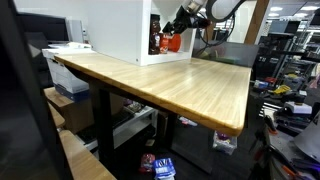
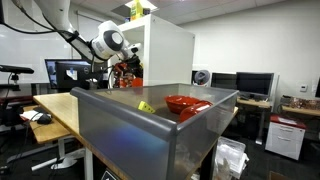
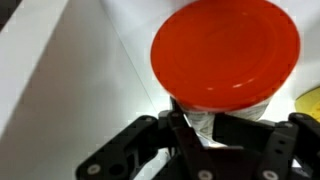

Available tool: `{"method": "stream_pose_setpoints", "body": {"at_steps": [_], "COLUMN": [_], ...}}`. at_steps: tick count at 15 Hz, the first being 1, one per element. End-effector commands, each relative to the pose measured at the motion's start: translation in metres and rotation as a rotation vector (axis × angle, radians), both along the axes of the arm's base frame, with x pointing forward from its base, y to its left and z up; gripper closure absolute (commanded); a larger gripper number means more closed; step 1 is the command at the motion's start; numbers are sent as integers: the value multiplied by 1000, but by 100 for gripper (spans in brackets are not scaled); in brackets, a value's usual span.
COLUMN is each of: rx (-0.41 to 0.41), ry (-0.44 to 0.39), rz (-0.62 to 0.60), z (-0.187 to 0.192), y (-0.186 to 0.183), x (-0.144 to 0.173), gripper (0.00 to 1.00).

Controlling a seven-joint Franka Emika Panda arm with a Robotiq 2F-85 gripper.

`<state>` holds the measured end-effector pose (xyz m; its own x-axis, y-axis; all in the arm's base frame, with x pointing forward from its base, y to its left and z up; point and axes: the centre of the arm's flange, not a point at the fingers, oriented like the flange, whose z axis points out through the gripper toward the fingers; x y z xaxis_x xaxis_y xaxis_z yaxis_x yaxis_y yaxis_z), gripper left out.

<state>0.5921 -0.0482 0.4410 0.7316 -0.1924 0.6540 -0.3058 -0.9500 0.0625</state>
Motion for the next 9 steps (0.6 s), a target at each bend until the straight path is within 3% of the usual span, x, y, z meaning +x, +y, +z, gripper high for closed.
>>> {"method": "stream_pose_setpoints", "body": {"at_steps": [1, 9], "rx": [-2, -47], "ry": [86, 204], "rz": [-27, -79], "z": [-5, -1], "y": [-1, -5], "x": [-18, -31], "gripper": [97, 100]}}
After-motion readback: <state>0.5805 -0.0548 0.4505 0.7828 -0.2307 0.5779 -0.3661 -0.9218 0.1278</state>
